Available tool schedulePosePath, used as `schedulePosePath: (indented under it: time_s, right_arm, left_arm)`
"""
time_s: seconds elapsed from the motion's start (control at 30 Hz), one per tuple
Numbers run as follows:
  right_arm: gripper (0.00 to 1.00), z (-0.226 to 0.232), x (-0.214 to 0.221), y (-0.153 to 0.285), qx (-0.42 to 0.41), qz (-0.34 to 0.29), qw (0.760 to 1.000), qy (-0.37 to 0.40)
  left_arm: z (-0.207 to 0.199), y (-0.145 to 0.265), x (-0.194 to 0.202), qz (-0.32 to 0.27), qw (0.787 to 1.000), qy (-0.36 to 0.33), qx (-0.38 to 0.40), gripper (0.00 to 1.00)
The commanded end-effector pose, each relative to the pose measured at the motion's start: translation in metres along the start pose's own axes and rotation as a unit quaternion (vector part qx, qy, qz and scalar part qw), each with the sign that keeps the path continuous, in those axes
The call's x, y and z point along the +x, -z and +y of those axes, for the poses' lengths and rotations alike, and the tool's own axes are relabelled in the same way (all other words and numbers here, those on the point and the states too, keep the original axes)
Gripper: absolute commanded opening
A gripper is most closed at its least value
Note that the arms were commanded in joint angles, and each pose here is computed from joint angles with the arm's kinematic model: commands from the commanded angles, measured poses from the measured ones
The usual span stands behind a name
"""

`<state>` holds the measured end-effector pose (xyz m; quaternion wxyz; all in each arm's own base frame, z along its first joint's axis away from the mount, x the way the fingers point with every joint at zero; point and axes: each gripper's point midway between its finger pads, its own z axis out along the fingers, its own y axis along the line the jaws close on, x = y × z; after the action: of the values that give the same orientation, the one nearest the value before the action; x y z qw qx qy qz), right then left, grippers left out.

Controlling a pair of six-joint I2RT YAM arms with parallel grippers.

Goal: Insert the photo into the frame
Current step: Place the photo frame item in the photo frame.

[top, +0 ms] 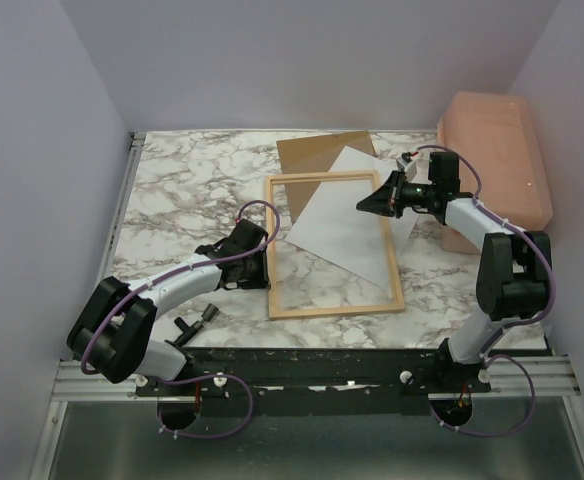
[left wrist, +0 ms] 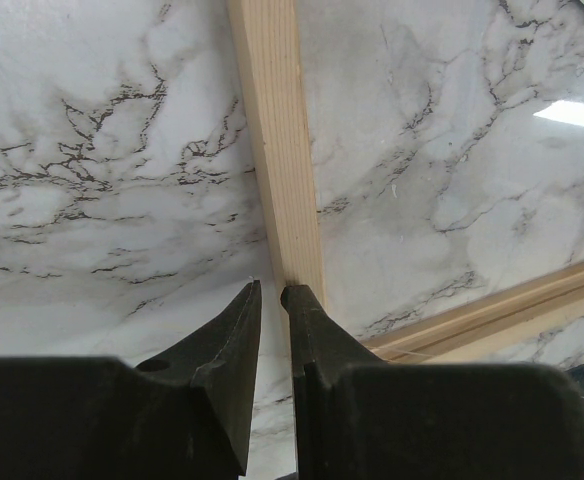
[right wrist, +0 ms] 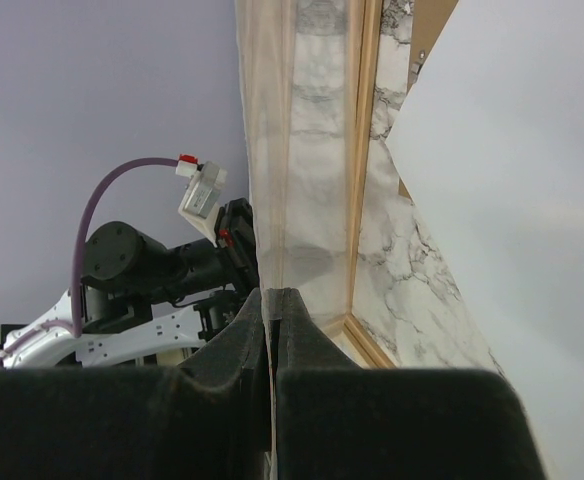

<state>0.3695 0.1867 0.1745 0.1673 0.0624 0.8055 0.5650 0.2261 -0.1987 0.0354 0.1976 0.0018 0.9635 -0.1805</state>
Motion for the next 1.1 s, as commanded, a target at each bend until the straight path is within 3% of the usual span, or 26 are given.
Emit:
schedulePosePath:
  time_s: [0.0,0.5,1.07]
  right_arm:
    - [0.01,0.002,0.001,-0.002,-0.006,0.007,1.000,0.005]
    - [0.01,0.023,-0.005,0.004,-0.017,0.002,1.000,0.022]
    - [0.01,-0.022,0.023,-0.001,0.017,0.027,0.999,-0.007]
  left_arm:
    - [0.028,-0.014,0.024,0.033,0.998,-0.014,-0.059,0.18]
    - [0.028,-0.014,0.024,0.034,0.998,-0.016,-0.059,0.18]
    - [0.027,-0.015,0.024,0.036,0.997,-0.017,-0.060,0.18]
